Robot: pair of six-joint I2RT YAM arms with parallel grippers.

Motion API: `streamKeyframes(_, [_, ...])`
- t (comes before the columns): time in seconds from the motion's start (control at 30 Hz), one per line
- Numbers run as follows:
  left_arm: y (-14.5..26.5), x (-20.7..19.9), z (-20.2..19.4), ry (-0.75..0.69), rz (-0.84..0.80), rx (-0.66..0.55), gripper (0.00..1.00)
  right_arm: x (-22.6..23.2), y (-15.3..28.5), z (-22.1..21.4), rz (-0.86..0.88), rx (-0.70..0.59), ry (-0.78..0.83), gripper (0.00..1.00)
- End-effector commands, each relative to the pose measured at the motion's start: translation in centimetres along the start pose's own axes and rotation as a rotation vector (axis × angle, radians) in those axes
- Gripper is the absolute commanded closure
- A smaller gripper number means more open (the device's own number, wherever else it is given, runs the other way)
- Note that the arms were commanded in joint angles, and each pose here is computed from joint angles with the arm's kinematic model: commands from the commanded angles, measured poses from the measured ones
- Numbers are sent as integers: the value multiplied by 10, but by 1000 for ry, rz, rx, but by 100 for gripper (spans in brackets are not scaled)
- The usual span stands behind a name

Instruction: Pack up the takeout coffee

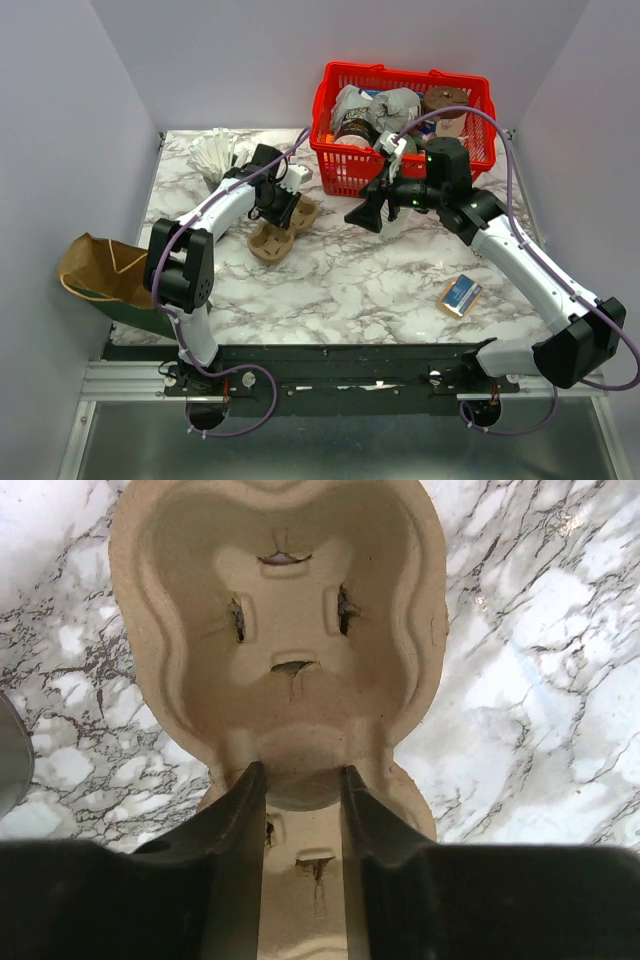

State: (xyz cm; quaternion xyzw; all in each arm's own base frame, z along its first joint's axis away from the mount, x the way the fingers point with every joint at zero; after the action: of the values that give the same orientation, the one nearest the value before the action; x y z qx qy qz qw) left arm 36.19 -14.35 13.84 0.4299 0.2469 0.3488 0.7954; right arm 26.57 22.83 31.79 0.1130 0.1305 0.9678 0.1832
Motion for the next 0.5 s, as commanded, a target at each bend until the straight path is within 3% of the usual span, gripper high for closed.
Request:
streamKeyframes(0.0, [1, -5, 3, -14, -30, -10, 78, -5, -5, -6, 2, 5, -15, 11])
streamKeyframes(0.27, [18, -9, 2, -23, -42, -20, 92, -7, -11, -14, 23, 24, -35, 11])
streamKeyframes(0.33, [21, -7, 2, -21, -35, -27, 86, -8, -12, -14, 27, 26, -40, 11])
streamKeyframes(0.37, [20, -7, -1, -21, -32, -19, 74, -8, -13, -14, 27, 27, -41, 11])
streamKeyframes(0.47, [14, -8, -5, -19, -42, -12, 62, -10, -15, -15, 28, 30, -44, 11])
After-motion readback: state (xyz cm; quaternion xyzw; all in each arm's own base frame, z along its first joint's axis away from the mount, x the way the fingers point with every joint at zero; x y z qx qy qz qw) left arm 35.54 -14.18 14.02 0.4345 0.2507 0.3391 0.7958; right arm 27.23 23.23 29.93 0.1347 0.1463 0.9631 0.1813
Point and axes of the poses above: each gripper's point midway between its finger pads, its own y axis back along the fingers, its own x axis along the line the jaws close on, z = x × y, the point moved 6 cm from there along y, back along the fingers
